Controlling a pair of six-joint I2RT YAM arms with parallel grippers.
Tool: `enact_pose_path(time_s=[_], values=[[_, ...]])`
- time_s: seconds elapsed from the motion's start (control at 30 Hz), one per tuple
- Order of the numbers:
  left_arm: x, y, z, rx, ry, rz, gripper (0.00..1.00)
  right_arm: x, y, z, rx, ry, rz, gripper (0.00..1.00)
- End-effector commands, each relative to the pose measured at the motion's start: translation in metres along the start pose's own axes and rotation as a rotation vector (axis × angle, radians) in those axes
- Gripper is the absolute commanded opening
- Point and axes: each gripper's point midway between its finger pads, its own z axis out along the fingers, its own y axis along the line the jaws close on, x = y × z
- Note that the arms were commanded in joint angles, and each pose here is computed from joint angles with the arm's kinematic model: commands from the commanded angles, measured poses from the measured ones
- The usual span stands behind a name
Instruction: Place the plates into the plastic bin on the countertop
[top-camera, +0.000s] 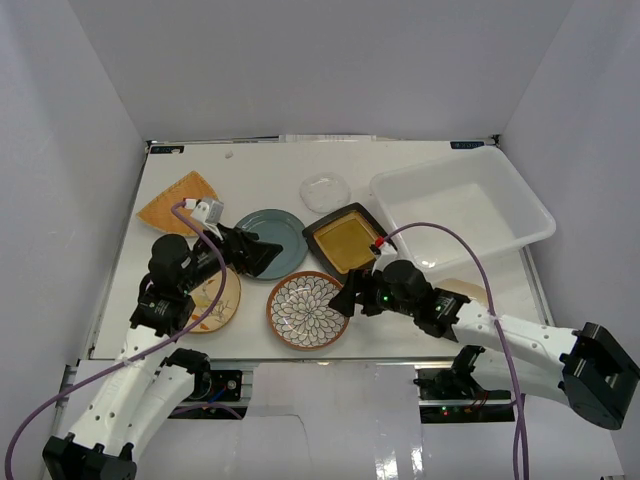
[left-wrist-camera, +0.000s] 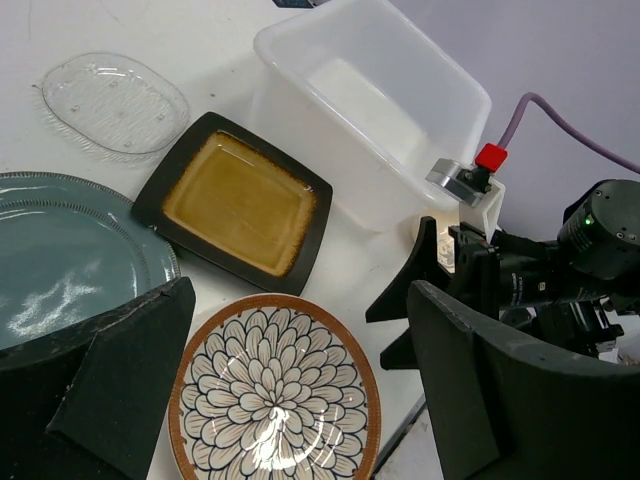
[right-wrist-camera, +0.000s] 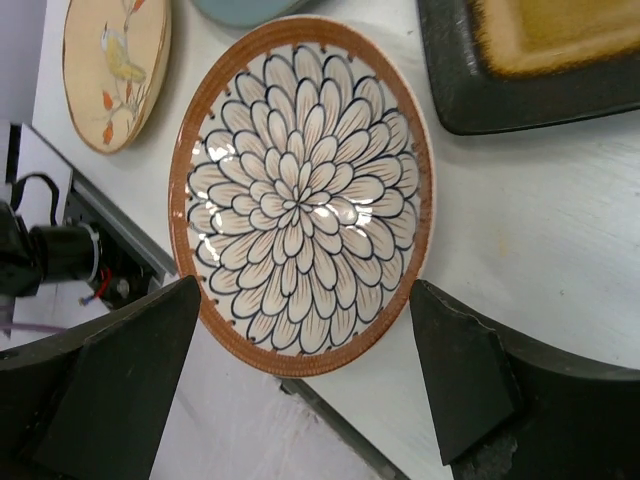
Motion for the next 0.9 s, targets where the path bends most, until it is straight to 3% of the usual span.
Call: enact_pose_path(time_s=[0.0,0.17,0.37,0.53,0.57,0.67,0.87], values=[[-0.014,-0.01,-0.005,0.009,-0.027,0.038,0.98,-0.017,-0.015,0.002,0.093,-0.134,0.107,0.91],[-0.013,-0.011,-0.005,0.002,-0.025,0.041,0.98,0.009,-0.034,0.019,0.146,-0.053,0.16,0.88],[-0.01,-0.013,-0.003,0.01,-0.012,0.042,0.98,0.023,-0.022,0.042,0.068,0.021,0.206,0.81],[-0.011,-0.013,-0.004,0.006,-0.014,0.041,0.98,0.031,-0.024,0.056,0.059,0.033,0.264,0.49],[-0.012,-0.013,-0.004,0.007,-0.017,0.037,0.98,0.029,-0.023,0.056,0.056,0.028,0.268,0.35],[-0.014,-0.015,-0.004,0.015,-0.023,0.04,0.98,0.025,-0.021,0.056,0.043,0.007,0.285,0.08],[-0.015,-0.01,-0.003,-0.017,-0.034,0.032,0.98,-0.014,0.012,0.026,-0.071,-0.115,0.186,0.08]])
